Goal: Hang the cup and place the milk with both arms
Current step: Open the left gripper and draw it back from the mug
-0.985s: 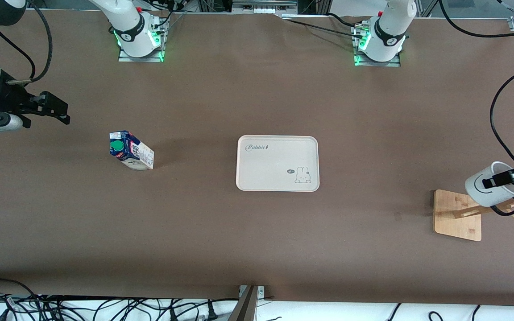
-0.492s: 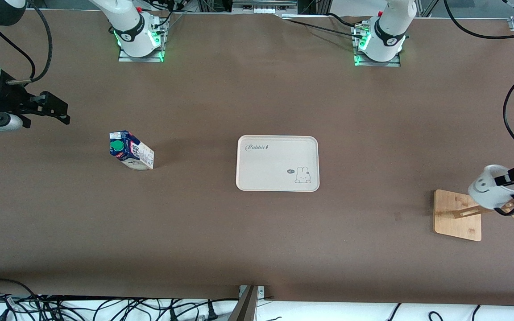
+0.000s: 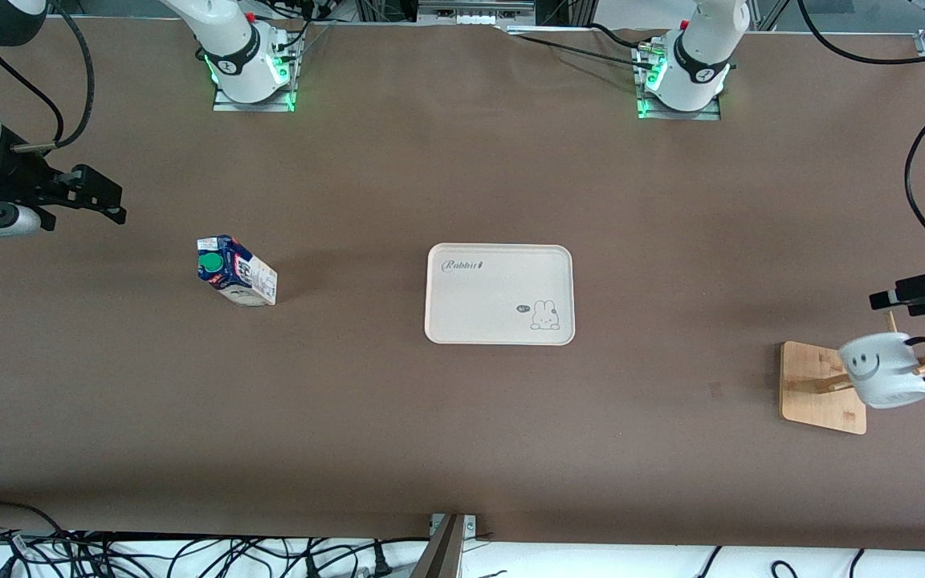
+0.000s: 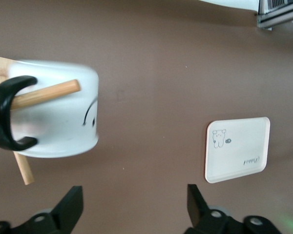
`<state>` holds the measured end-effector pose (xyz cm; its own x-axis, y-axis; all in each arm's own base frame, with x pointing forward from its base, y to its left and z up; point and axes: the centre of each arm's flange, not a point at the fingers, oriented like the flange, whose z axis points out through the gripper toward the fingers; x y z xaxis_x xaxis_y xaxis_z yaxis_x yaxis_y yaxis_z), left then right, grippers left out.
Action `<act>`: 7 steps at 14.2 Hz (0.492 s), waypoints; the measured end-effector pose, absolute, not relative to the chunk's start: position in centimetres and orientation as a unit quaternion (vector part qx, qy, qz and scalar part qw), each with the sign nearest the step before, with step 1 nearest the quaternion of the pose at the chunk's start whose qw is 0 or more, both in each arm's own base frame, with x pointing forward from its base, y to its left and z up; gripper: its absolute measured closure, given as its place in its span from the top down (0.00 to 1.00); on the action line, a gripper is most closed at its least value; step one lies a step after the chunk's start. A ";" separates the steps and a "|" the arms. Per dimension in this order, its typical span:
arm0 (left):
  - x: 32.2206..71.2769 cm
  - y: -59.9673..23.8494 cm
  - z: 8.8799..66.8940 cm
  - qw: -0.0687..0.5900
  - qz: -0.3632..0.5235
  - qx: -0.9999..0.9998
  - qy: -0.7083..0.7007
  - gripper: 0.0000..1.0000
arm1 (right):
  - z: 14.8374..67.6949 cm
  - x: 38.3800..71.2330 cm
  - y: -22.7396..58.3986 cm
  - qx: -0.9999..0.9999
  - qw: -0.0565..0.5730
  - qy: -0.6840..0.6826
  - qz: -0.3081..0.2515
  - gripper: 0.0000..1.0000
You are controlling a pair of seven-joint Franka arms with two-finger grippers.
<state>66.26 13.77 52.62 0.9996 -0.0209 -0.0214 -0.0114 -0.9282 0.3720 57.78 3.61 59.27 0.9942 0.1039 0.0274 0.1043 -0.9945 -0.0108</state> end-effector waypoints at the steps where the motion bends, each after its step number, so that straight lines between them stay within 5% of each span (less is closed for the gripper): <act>1: 66.2 12.2 54.4 0.164 -0.009 0.986 -0.025 1.00 | 59.3 57.8 3.6 -0.999 0.006 -0.052 -0.013 1.00; 7: 60.4 1.8 66.4 0.075 0.002 0.994 -0.076 1.00 | 59.3 57.8 3.6 -0.999 0.006 -0.052 -0.013 1.00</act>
<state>60.45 1.80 66.37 0.9886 -0.1500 0.0157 -0.1506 -0.9774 0.1480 57.78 3.59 59.27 0.9943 0.1032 0.0274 0.1035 -0.9946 -0.0108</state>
